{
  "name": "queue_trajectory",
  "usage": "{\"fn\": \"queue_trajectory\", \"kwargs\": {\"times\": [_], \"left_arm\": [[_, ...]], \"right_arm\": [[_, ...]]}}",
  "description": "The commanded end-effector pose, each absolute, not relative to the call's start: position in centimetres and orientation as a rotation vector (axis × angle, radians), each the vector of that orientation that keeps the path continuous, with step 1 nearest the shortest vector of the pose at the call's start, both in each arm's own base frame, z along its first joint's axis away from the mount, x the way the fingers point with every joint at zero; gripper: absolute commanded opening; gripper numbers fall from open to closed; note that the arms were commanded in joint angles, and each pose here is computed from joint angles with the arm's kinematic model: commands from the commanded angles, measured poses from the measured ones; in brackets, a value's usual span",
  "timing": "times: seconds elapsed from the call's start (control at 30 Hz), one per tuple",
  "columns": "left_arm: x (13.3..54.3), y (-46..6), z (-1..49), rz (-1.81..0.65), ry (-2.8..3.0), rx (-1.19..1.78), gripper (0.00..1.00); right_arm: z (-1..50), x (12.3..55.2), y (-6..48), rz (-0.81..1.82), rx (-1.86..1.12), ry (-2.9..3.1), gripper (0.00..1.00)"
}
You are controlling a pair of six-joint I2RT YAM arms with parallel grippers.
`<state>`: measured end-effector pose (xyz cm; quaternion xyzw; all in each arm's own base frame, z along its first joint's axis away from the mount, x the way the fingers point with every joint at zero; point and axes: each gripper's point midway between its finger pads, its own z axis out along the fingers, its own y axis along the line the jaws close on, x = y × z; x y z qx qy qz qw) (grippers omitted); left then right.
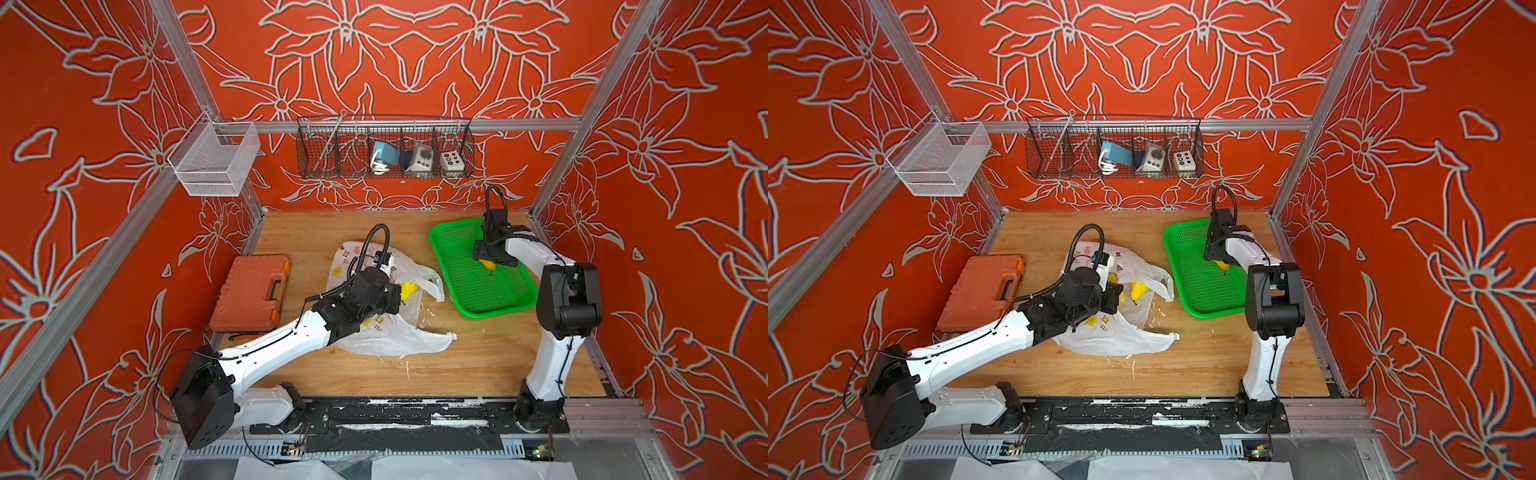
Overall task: Place the pears into plastic bags & tie knots
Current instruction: Pick up the pear from the basket.
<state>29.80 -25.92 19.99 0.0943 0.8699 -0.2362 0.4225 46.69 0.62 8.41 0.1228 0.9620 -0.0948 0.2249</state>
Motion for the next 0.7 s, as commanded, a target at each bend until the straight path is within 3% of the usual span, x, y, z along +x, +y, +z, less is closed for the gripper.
{"fn": "queue_trajectory", "kwargs": {"times": [0.0, 0.4, 0.57, 0.67], "left_arm": [[29.8, -26.3, 20.8, -0.634, 2.149, 0.233, 0.0], [29.8, -26.4, 20.7, -0.641, 2.152, 0.231, 0.0], [29.7, -26.3, 20.8, -0.644, 2.154, 0.226, 0.0], [29.7, -26.2, 20.5, -0.638, 2.158, 0.225, 0.0]], "right_arm": [[8.3, 47.9, 0.7, -0.26, 0.312, 2.658, 0.94], [5.0, 51.0, 1.4, -0.202, 0.299, 2.708, 0.86], [5.0, 51.3, 1.5, -0.139, 0.315, 2.707, 0.66], [5.6, 51.0, 2.3, -0.068, 0.313, 2.709, 0.48]]}}
